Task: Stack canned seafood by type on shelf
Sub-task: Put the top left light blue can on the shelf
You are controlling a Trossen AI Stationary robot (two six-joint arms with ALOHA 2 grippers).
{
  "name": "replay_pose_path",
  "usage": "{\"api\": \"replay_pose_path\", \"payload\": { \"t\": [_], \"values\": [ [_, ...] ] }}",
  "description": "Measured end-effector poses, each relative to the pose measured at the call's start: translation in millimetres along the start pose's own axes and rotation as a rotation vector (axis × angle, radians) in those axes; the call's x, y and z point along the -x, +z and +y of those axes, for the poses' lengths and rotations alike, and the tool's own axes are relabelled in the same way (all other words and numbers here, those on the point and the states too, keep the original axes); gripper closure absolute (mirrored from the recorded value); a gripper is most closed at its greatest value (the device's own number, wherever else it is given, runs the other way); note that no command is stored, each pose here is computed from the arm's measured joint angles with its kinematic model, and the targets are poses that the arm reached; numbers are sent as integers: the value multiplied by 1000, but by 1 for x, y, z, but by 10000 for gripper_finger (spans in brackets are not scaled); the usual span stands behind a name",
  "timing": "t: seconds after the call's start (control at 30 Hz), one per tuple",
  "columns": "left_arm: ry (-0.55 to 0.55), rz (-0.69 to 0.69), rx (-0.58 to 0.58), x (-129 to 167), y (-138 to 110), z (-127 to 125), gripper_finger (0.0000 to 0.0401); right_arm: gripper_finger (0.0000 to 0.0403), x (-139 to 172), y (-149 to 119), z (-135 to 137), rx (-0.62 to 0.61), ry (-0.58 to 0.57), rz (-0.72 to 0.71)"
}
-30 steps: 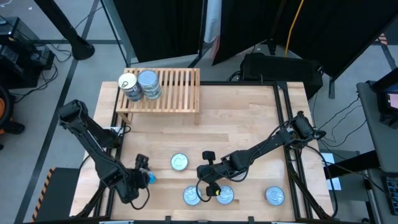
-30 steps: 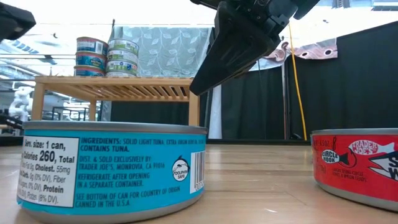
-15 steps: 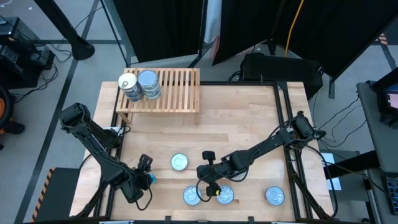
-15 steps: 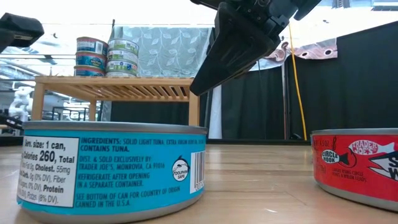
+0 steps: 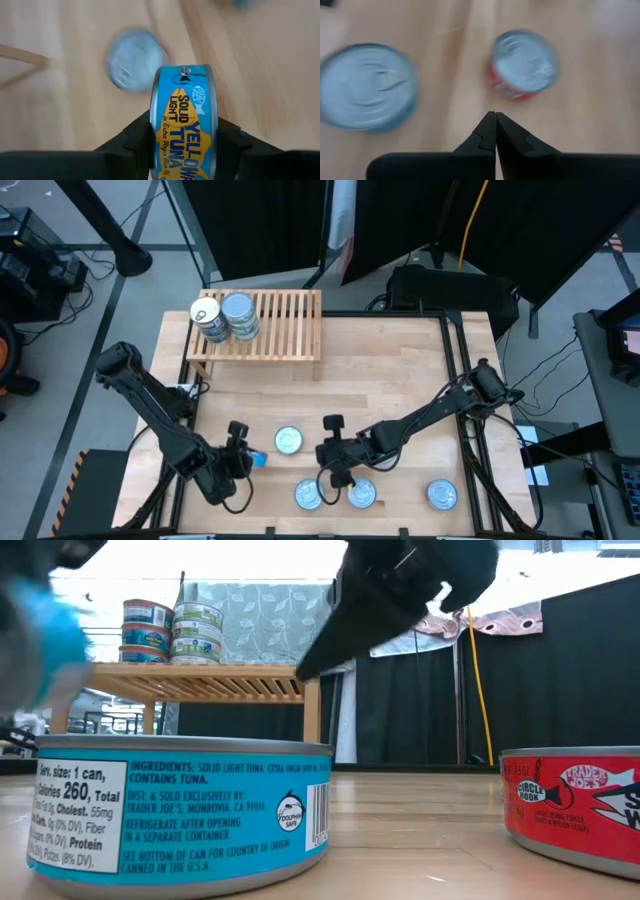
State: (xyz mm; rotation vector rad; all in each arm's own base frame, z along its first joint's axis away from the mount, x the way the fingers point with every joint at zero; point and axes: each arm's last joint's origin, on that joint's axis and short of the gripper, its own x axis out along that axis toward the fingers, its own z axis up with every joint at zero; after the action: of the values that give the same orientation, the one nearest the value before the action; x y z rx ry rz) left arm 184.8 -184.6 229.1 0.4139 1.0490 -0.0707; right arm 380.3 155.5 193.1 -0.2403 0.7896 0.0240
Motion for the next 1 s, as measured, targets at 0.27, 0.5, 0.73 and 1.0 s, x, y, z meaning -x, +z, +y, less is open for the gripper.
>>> {"api": "replay_pose_path", "payload": {
  "t": [0.27, 0.5, 0.73, 1.0],
  "values": [
    [-36, -236, 252, 62, 32, 66, 253, 400, 39, 25, 8, 538, -313, -145],
    [-201, -464, 553, 114, 31, 132, 253, 344, 63, 54, 19, 929, -609, -268],
    [-462, -569, 690, 135, 26, 166, 252, 253, 78, 72, 16, 1268, -828, -278],
    [-604, -507, 689, 125, 31, 171, 252, 157, 78, 79, 8, 1523, -900, -296]
  ]
}}
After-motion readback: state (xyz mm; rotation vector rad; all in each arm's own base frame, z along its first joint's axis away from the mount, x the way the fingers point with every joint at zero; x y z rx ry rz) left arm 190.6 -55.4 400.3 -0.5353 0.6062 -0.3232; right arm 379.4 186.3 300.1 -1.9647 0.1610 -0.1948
